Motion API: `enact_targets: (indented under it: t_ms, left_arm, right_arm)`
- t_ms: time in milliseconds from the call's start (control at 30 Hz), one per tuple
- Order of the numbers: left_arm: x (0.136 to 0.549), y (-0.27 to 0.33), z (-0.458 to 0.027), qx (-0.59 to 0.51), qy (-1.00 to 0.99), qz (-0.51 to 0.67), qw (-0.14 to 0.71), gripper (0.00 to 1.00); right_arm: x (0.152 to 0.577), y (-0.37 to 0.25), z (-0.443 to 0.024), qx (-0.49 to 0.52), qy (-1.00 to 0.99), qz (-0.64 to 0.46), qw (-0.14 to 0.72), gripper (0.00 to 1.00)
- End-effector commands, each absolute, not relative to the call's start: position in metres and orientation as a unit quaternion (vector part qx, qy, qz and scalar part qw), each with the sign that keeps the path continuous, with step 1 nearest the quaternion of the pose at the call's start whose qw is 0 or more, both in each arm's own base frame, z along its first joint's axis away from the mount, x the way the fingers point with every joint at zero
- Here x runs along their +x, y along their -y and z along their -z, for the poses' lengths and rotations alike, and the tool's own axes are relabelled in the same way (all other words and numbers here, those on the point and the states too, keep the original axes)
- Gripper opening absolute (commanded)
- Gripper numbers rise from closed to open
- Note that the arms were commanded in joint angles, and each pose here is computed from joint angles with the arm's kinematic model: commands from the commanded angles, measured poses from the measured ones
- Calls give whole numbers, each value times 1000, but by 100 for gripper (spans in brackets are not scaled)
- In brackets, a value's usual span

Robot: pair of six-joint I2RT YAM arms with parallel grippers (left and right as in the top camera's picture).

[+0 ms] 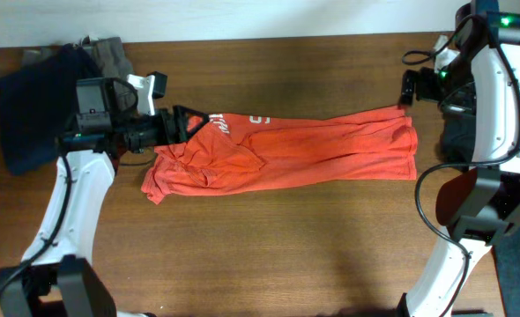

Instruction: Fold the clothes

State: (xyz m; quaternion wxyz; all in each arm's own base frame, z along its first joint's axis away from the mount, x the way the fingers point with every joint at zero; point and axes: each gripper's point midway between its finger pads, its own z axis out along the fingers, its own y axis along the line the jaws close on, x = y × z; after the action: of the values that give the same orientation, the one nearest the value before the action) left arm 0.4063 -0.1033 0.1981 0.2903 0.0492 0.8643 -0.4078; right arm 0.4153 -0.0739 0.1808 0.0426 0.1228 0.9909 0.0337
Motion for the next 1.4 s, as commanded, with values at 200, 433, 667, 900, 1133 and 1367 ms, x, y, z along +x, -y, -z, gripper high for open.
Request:
enact_targets:
  t_ms: [200,433,667,900,1133,1367]
  left_arm:
    - [422,61,-172,-16,-912,272,307,99]
    - [423,46,-162,-36,-925,226,304,99]
    - [411,30,-146,-61,-943,178,275,99]
    - [409,29,-145,-63,-945,175,270,99]
    - [406,30,-142,-65,-947,175,262,99]
    - [405,29,-141,-66,-948,173,259,99]
  right_arm:
    - [416,129,-178,143,-987,-38,70,99]
    - [407,106,-131,84,-990,-113,18,99]
    - [407,104,-86,72,-990,-124,11,100]
    - [416,99,-65,44,-988,-146,20,99]
    - [421,91,-48,25,-983,-183,20,99]
    - [425,85,-40,10,-978,-206,26,99]
